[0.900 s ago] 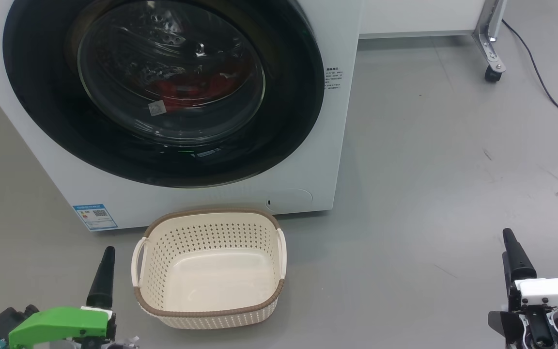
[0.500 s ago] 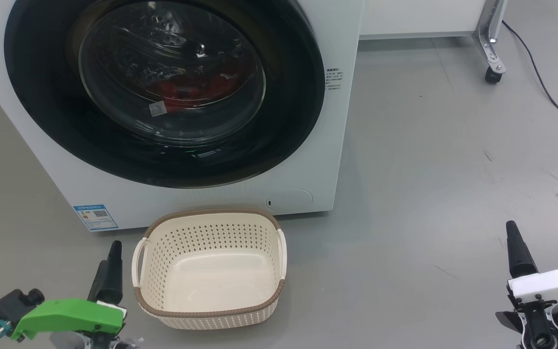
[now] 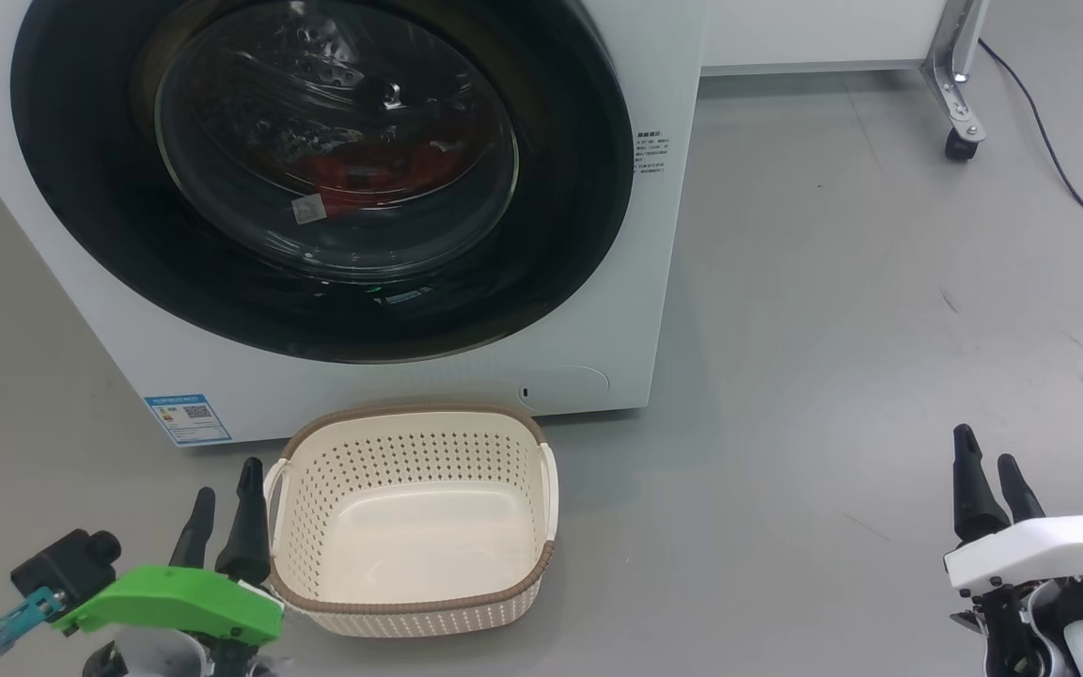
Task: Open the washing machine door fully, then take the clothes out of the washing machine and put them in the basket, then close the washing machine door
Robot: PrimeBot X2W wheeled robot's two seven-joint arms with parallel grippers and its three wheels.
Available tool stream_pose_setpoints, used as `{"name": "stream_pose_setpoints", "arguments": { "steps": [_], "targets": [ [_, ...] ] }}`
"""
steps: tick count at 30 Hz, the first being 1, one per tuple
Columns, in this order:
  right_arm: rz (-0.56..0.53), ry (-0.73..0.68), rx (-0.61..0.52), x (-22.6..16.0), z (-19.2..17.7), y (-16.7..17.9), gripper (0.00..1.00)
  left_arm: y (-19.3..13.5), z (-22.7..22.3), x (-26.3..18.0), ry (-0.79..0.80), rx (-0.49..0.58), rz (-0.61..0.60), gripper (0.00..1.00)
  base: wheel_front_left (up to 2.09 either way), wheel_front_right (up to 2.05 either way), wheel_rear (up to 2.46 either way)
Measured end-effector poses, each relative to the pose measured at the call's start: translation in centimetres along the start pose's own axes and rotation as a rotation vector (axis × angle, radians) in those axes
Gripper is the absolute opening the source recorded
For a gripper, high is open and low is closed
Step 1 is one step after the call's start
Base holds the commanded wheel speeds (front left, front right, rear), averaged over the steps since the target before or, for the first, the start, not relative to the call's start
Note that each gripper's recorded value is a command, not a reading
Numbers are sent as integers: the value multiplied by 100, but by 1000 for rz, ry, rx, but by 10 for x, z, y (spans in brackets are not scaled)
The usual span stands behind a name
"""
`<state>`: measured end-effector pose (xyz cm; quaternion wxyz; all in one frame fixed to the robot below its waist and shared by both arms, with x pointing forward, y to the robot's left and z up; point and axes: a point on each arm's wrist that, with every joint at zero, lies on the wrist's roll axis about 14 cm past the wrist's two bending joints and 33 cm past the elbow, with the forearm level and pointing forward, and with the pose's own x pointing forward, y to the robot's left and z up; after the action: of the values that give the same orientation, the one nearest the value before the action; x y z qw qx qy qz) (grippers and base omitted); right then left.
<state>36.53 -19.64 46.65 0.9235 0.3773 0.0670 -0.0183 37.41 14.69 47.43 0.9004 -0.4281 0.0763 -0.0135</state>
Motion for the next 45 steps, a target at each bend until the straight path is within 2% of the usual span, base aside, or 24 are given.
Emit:
{"name": "stream_pose_setpoints", "arguments": {
  "steps": [10, 45],
  "targets": [
    [33, 5, -152, 0, -8, 13, 100, -7, -9, -1, 8, 172, -15, 100, 0, 0, 0],
    [173, -35, -546, -19, -34, 50, 100, -24, -28, -8, -44, 595, -66, 100, 0, 0, 0]
  ]
}}
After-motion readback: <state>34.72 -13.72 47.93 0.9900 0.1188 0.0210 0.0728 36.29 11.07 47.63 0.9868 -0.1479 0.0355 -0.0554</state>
